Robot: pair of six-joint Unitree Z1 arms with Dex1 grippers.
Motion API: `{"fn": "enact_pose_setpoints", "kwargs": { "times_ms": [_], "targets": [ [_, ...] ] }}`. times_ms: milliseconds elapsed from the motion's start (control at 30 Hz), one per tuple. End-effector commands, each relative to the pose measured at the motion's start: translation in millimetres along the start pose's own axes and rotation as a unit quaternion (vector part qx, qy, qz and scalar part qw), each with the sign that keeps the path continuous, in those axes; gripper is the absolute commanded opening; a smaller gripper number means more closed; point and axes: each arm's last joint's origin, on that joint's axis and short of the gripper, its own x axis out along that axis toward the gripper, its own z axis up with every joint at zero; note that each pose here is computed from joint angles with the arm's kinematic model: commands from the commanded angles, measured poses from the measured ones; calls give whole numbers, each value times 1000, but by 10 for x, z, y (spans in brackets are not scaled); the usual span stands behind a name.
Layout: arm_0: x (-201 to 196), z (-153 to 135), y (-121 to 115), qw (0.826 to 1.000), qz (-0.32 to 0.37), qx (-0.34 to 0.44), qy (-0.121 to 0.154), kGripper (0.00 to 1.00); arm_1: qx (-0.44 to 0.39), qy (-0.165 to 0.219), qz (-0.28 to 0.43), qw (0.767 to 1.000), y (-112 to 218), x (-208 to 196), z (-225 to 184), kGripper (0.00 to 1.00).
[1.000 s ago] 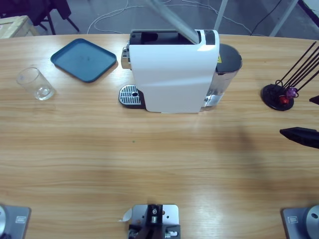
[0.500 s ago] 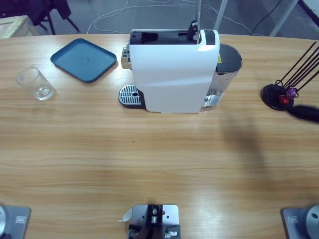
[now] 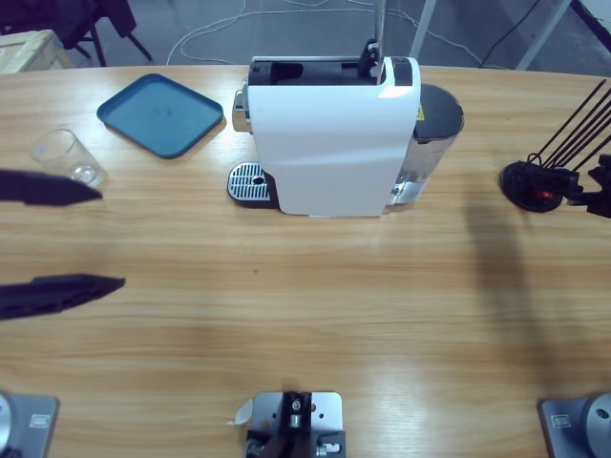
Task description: Pour coffee
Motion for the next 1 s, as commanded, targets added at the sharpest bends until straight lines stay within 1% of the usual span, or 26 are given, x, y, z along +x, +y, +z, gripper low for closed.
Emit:
{"fn": "enact_pose_setpoints", "kwargs": {
  "times_ms": [33,100,200,333,400,433,500,567,600,633,800,833,900,1000],
  "targets": [
    [-79,-347,-59,999,12,-37,15,968,32,24,-37,998,-170,286,-105,761],
    [-95,-388,-70,999,13,-39,14,968,30,29,-38,998,-165,360,-117,724],
    [-109,-437,-75,999,21,-46,14,968,28,38,-40,998,-160,447,-173,724],
    [-115,-446,-72,998,27,-50,14,967,30,39,-43,998,-168,512,-208,719],
    [-116,-446,-69,998,30,-52,15,968,33,41,-46,998,-179,559,-213,683],
    [-121,-445,-68,998,32,-54,13,967,34,43,-49,997,-188,578,-221,683],
    [-143,-441,-69,997,36,-64,5,967,38,39,-52,997,-212,598,-240,683],
    [-144,-442,-67,997,39,-71,4,968,41,34,-57,997,-235,601,-238,681],
    [-142,-444,-66,997,40,-71,5,968,42,32,-58,997,-243,600,-237,654],
    [-141,-447,-65,997,41,-72,5,968,41,28,-58,997,-245,595,-239,606],
    [-139,-448,-63,996,43,-74,5,967,42,23,-61,997,-262,603,-240,587],
    [-142,-443,-63,996,43,-75,3,968,40,20,-61,997,-265,603,-235,532],
    [-146,-446,-65,996,43,-75,2,968,36,21,-62,997,-269,610,-240,474],
    [-149,-446,-65,996,44,-75,1,968,35,25,-63,997,-270,635,-245,471]
  ]
}}
